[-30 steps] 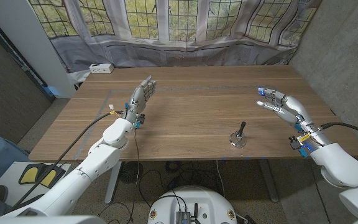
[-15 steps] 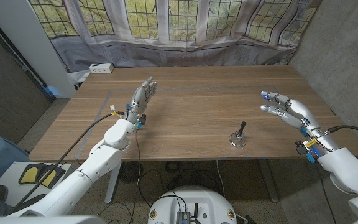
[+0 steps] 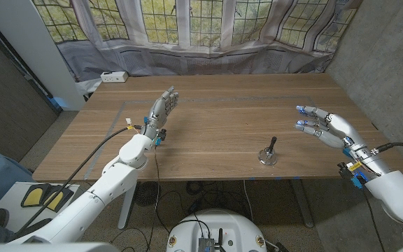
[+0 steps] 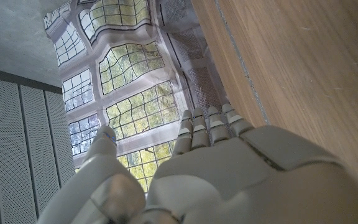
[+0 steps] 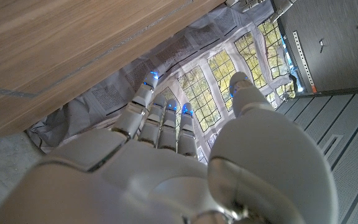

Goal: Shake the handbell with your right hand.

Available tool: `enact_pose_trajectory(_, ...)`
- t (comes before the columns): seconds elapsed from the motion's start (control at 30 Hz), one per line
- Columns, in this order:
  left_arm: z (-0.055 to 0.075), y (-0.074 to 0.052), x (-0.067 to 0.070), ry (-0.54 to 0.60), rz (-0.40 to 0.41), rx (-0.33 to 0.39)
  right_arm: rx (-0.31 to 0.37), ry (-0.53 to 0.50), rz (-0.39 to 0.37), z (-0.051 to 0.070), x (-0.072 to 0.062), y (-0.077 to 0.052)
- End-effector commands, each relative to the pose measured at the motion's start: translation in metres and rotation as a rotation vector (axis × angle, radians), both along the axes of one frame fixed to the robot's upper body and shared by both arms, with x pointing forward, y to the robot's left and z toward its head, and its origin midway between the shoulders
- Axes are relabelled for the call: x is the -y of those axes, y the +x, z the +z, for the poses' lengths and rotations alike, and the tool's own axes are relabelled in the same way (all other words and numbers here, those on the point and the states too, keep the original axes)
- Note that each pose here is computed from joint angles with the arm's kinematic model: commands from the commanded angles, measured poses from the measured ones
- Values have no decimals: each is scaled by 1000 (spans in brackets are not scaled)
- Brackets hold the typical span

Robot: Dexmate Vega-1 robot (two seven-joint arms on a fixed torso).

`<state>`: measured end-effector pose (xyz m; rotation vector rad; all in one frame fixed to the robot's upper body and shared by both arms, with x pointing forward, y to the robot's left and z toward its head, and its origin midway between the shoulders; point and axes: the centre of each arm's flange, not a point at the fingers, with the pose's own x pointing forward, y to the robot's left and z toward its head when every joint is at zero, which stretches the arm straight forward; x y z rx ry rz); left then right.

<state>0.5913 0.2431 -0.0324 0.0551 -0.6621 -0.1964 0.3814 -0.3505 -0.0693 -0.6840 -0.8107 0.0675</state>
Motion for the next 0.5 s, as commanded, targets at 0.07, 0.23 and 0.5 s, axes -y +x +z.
enact_pose_trajectory(0.07,7,7,8,24,-22,-1,45,-122,-110,4,-9,-17)
enact_pose_trajectory(0.23,6,9,9,25,-29,-4,59,-165,-143,8,-11,-21)
enact_pose_trajectory(0.5,3,6,7,11,-27,3,80,-252,-198,17,-19,-24)
